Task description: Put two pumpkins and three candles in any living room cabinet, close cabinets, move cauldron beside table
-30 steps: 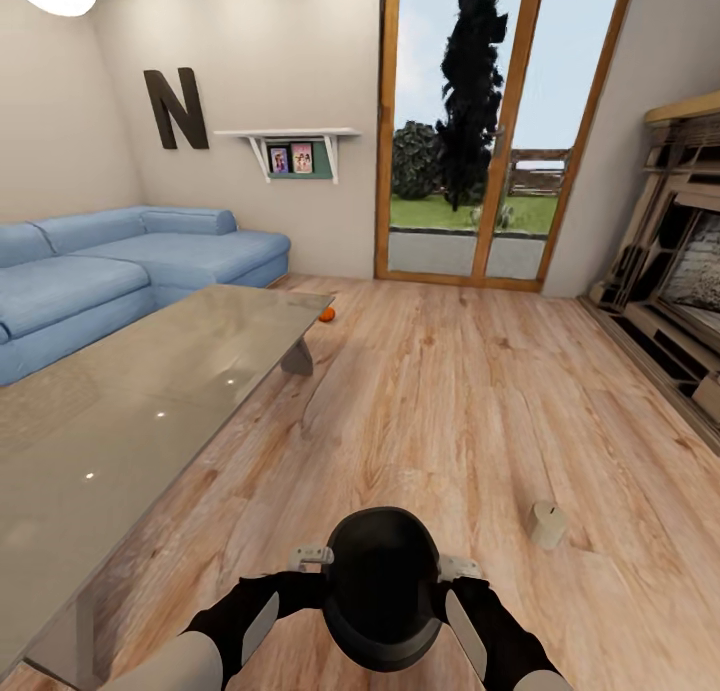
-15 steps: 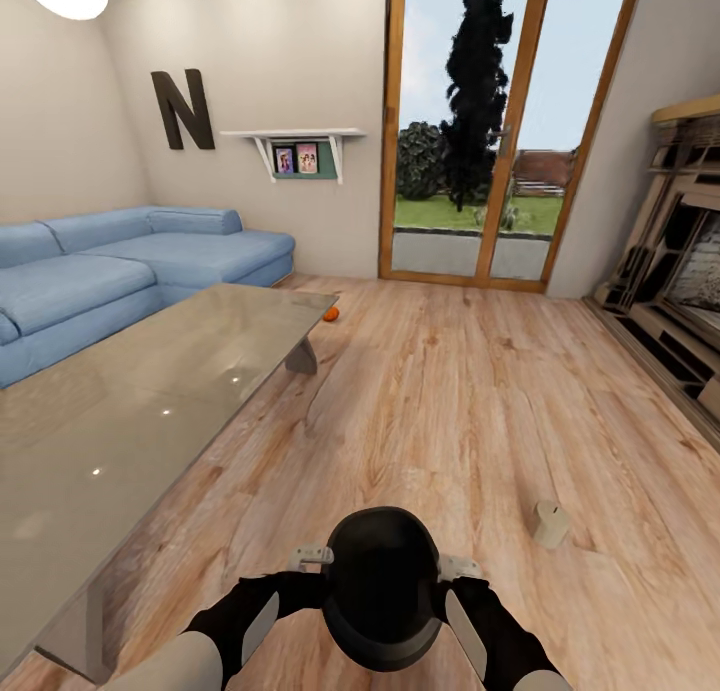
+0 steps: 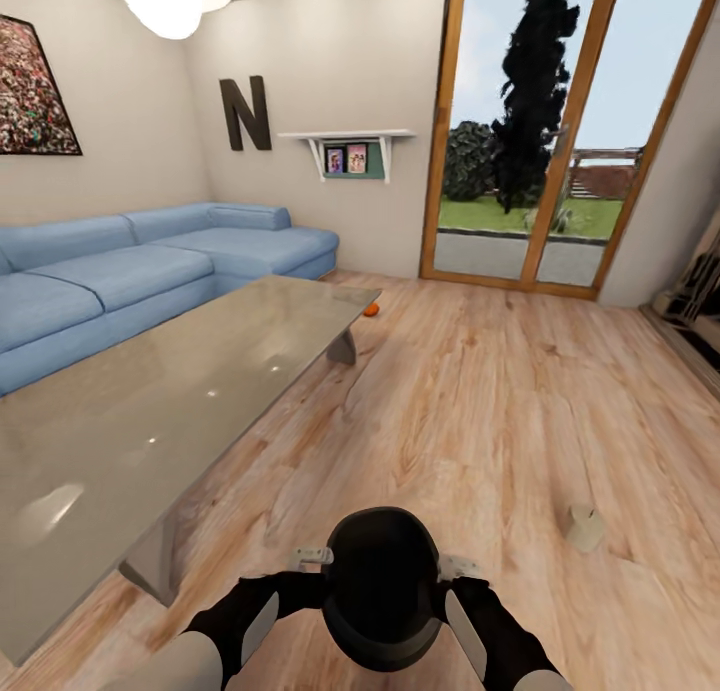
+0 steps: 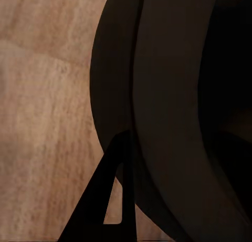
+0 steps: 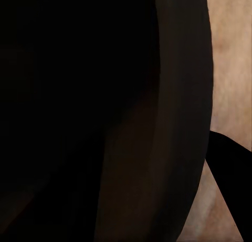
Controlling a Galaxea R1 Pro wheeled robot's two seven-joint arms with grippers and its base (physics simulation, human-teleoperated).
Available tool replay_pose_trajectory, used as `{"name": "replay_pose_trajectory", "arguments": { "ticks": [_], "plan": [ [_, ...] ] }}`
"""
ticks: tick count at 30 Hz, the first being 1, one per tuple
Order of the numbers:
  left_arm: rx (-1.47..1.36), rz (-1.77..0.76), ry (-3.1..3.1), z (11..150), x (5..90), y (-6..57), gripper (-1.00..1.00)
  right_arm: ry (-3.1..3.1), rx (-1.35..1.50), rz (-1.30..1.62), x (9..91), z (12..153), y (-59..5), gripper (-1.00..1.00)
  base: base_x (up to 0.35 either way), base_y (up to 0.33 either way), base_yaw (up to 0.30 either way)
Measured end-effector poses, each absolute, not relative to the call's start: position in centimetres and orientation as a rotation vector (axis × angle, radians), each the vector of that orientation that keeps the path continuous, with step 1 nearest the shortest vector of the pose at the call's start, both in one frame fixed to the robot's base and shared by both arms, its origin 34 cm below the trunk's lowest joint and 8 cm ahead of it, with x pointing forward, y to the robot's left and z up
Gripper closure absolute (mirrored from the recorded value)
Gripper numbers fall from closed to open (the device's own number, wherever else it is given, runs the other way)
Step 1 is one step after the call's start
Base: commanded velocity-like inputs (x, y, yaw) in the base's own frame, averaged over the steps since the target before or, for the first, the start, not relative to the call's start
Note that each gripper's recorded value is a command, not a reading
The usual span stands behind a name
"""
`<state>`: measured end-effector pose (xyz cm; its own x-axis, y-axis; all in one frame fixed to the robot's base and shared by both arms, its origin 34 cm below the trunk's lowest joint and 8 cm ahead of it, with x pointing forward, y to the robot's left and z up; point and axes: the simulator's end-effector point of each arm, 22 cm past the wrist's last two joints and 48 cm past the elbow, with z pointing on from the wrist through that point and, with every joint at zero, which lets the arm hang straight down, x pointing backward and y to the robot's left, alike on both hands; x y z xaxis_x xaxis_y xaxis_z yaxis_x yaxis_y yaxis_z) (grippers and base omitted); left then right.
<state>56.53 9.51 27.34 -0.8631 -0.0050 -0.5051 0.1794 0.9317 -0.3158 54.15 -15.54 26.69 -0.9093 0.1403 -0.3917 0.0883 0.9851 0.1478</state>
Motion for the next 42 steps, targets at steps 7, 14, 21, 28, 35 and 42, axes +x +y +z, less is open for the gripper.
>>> {"name": "replay_pose_trajectory", "arguments": {
  "ticks": [7,14,21,28,35,42],
  "plan": [
    [0.125,-0.485,2.572,27.36,56.55,9.52,1.0,2.718,0.162,0.177,54.17,26.71,-15.54,1.0,-0.018,0.0,0.289],
    [0.125,-0.485,2.572,27.37,56.56,9.51,1.0,2.718,0.162,0.177,54.17,26.72,-15.54,1.0,-0.002,0.0,0.29],
    [0.125,-0.485,2.571,27.4,56.57,9.51,1.0,2.717,0.162,0.177,54.19,26.75,-15.54,1.0,0.111,0.0,0.29],
    [0.125,-0.485,2.571,27.37,56.56,9.51,1.0,2.718,0.163,0.176,54.17,26.71,-15.55,1.0,0.045,0.0,0.243],
    [0.124,-0.486,2.572,27.36,56.54,9.52,1.0,2.719,0.16,0.176,54.16,26.72,-15.54,1.0,0.077,0.0,0.133],
    [0.124,-0.486,2.572,27.36,56.56,9.54,1.0,2.718,0.161,0.176,54.18,26.73,-15.51,1.0,0.01,0.0,0.273]
  ]
}}
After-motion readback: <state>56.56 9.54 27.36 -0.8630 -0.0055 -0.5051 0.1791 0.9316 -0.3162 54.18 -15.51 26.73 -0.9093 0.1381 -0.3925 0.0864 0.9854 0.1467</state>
